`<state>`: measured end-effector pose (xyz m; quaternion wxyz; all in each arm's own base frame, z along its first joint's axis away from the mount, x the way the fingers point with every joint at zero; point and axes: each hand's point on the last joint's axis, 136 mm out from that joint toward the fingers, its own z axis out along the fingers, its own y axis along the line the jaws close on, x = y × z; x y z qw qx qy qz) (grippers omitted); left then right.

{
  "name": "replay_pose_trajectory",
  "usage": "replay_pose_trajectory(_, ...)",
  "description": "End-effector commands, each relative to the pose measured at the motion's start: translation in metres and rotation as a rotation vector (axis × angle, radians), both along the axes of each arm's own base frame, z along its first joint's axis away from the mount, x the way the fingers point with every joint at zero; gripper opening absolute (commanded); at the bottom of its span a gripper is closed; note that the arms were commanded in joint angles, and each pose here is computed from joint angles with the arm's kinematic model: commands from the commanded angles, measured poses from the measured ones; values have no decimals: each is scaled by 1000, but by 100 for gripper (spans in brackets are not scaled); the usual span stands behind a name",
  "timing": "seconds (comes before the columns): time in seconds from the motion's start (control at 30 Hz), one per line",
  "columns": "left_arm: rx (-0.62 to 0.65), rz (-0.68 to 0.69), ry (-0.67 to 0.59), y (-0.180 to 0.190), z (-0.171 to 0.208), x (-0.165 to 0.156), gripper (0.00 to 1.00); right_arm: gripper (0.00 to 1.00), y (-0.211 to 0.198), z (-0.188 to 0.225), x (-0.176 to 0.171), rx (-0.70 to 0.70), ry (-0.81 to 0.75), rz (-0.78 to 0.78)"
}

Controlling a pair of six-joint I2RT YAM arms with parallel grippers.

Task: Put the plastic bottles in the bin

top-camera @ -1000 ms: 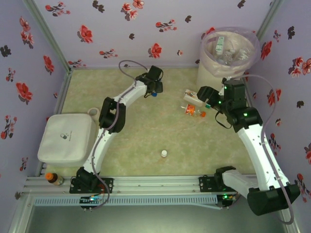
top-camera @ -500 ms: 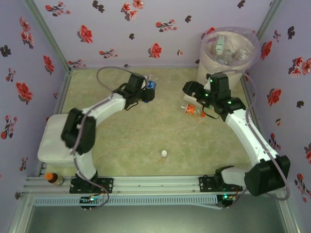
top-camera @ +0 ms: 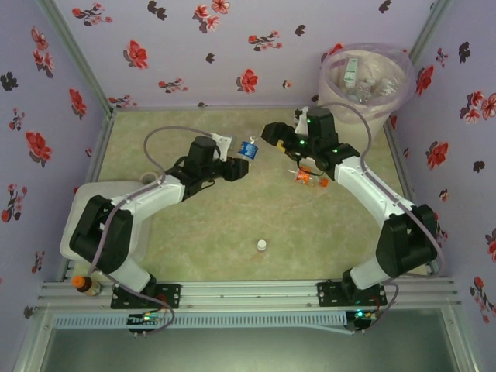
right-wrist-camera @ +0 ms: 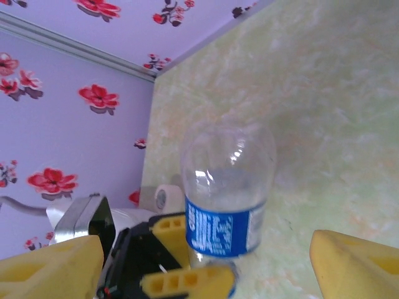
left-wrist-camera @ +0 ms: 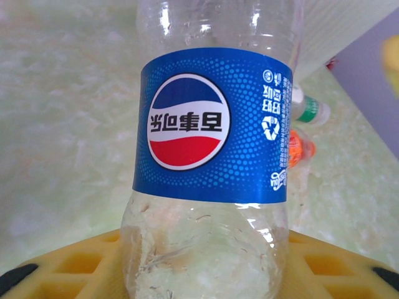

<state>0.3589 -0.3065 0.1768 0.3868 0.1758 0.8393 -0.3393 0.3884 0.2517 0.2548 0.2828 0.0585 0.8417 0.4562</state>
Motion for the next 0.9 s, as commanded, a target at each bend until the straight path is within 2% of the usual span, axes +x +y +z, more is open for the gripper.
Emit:
replay_pose_trajectory(0.0,-88,-71,-81,-22,27,-5,39,87,14,-4,10,52,0,24)
replay_pose_trajectory(0.07,-92,-81,-87,-27,27,-7,39,87,17,-12,17,46,3,28)
replay_pose_trajectory(0.23,-104,-88,-92,-34,25,-7,39,79,21,-14,30,36,11,71)
replay_pose_trajectory(0.4,-114,-93,-98,-38,28,-7,39,63,14,-15,34,40,13,61)
replay_pose_trajectory(0.5,-123,-90,-94,-40,29,-6,41,48,9,-12,35,45,8,49)
replay_pose_trajectory(0.6,-136,-85,-94,-40,32,-7,51,45,0,-3,37,48,-11,33)
replay_pose_trajectory(0.63,-147,-74,-95,-39,35,-6,57,45,-4,3,37,49,-22,26)
replay_pose_trajectory(0.77,-261,21,-68,-27,50,2,96,43,-29,42,36,34,-98,0)
replay_pose_trajectory(0.8,-289,37,-63,-24,54,3,100,43,-38,54,35,20,-123,-12)
replay_pose_trajectory(0.87,-345,77,-45,-15,59,7,100,43,-64,83,34,-31,-183,-57)
